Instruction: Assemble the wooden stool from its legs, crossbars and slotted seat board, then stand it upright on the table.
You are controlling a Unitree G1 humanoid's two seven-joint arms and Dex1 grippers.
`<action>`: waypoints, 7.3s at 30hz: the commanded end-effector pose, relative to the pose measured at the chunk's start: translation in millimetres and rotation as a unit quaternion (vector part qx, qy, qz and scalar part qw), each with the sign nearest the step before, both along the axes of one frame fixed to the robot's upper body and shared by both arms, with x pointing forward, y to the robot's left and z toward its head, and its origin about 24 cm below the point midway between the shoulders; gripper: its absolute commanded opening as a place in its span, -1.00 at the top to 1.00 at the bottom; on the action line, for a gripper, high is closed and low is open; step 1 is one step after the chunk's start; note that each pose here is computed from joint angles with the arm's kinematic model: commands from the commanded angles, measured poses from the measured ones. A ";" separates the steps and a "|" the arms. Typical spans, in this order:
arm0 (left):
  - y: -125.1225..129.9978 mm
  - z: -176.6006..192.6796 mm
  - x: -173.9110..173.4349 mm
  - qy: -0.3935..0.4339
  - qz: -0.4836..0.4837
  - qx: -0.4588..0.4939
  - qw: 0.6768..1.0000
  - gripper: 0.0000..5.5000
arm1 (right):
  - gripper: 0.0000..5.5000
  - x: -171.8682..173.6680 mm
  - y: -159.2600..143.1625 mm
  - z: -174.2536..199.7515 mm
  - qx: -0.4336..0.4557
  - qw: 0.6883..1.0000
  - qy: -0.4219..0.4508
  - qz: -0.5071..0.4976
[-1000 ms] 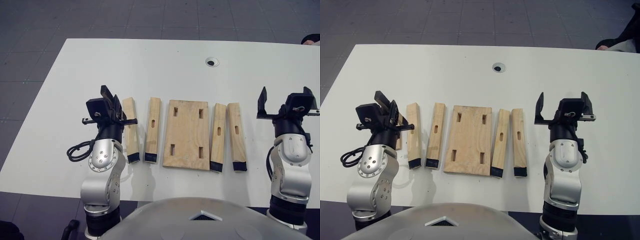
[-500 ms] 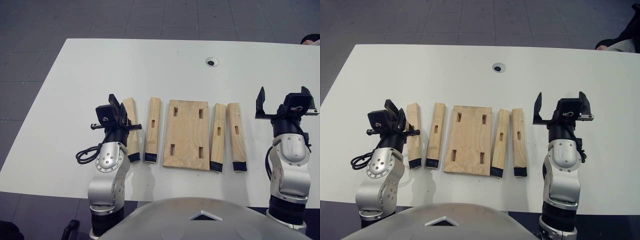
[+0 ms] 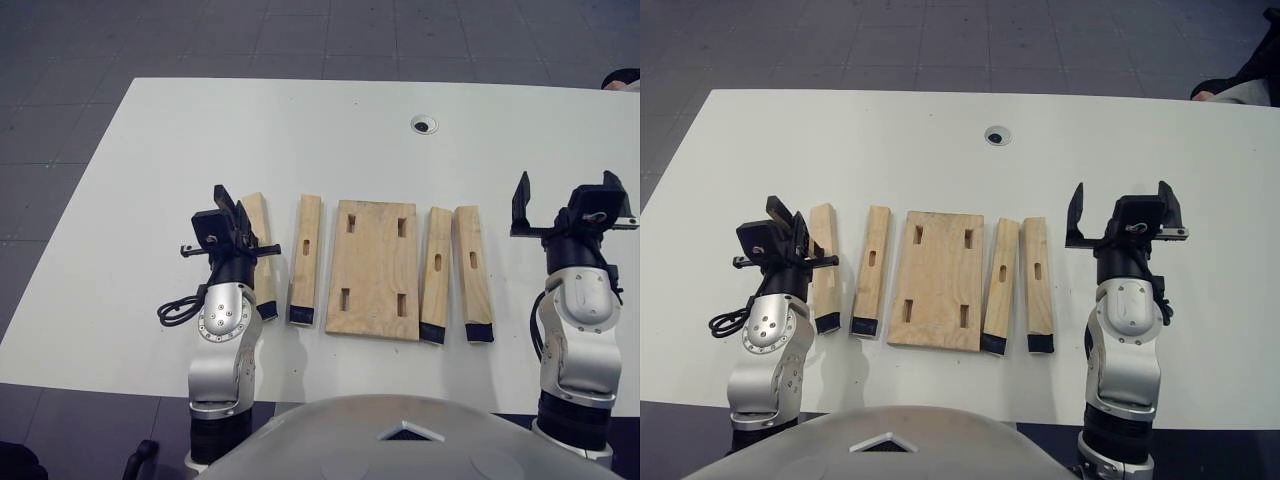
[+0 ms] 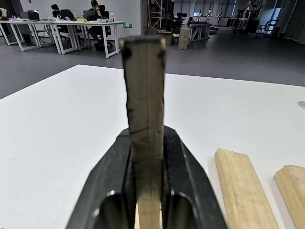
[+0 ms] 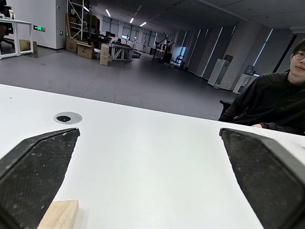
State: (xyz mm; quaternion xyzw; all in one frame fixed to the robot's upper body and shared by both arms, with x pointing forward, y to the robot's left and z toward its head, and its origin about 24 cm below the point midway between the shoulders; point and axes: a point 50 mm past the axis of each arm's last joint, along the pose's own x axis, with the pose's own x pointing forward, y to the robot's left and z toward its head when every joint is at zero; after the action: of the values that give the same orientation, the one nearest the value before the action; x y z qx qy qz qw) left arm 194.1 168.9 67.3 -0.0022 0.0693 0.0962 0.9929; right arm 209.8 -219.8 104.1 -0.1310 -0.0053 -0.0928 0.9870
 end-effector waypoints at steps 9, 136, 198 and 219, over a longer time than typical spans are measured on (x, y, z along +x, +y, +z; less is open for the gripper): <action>-4.1 -48.9 -27.6 0.117 -0.016 -0.013 0.993 0.85 | -1.00 -0.3 3.8 8.5 0.001 1.000 -0.012 0.007; -5.4 16.9 59.4 0.136 -0.081 -0.075 0.984 -0.18 | -1.00 -0.5 14.1 -1.7 0.018 1.000 -0.009 0.020; 1.3 -46.2 -74.8 0.350 -0.016 -0.018 0.936 -0.50 | -1.00 -6.6 10.1 3.5 0.014 1.000 -0.007 0.016; 6.1 -74.1 -81.2 0.407 -0.022 -0.011 0.913 0.25 | -1.00 -9.9 8.8 14.3 0.014 0.999 -0.025 0.014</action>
State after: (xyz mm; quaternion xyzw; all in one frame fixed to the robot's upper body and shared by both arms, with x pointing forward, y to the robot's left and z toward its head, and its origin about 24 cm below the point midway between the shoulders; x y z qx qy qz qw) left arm 142.1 165.9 32.3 0.0192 0.3322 0.0419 0.9421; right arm 199.9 -211.2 114.1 -0.1173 -0.0261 -0.0828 0.9893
